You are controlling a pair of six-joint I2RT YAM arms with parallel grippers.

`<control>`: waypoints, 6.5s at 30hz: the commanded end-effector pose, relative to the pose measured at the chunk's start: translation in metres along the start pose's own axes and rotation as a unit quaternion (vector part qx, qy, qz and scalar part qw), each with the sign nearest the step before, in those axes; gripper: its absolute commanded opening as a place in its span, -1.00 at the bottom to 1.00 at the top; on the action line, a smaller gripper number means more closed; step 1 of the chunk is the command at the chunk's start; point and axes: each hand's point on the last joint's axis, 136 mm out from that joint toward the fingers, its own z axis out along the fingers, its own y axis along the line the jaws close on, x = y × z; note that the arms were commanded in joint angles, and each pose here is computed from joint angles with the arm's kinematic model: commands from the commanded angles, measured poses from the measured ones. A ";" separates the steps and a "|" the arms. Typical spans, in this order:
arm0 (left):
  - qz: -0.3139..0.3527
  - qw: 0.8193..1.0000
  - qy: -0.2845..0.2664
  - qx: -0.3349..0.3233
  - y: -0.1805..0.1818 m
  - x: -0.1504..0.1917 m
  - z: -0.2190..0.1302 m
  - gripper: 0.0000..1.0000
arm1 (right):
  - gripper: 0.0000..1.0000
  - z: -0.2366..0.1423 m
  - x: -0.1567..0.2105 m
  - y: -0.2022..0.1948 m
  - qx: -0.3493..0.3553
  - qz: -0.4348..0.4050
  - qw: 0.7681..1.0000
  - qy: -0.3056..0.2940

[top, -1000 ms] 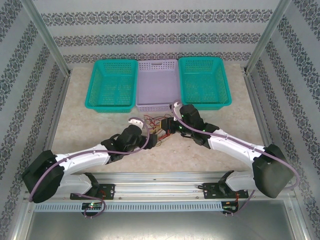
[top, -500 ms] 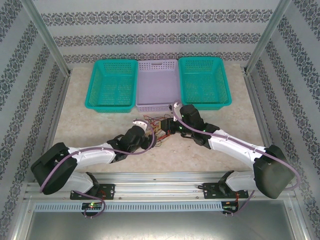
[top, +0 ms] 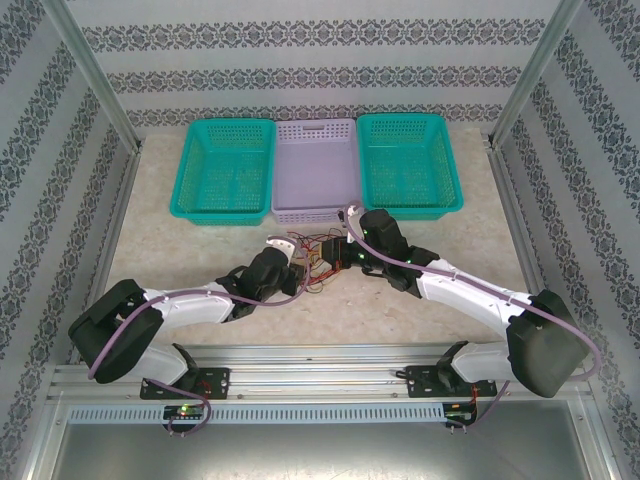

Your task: Untangle the cables

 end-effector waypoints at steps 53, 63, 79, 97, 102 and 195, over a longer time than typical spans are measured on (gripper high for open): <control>-0.073 0.994 0.025 -0.075 0.034 -0.065 -0.130 -1.00 | -1.00 -0.156 -0.029 -0.164 0.213 0.184 0.944 -0.172; -0.121 0.992 0.041 -0.004 0.007 -0.062 -0.106 -1.00 | 0.07 -0.116 -0.035 -0.092 0.110 0.046 0.987 -0.108; -0.155 0.987 0.029 0.033 -0.009 -0.080 -0.111 -1.00 | 0.04 -0.045 -0.003 -0.060 0.103 -0.087 0.990 -0.037; -0.166 0.985 0.005 0.035 -0.006 -0.087 -0.130 -1.00 | -0.80 -0.011 0.023 -0.079 0.138 -0.099 0.985 0.006; -0.157 0.987 -0.032 -0.005 0.010 -0.101 -0.155 -1.00 | -1.00 -0.023 0.024 -0.094 0.189 -0.104 0.976 0.013; 0.097 0.861 -0.383 -0.320 0.072 -0.354 -0.331 -1.00 | -1.00 -0.059 0.040 -0.159 0.228 0.017 0.973 0.001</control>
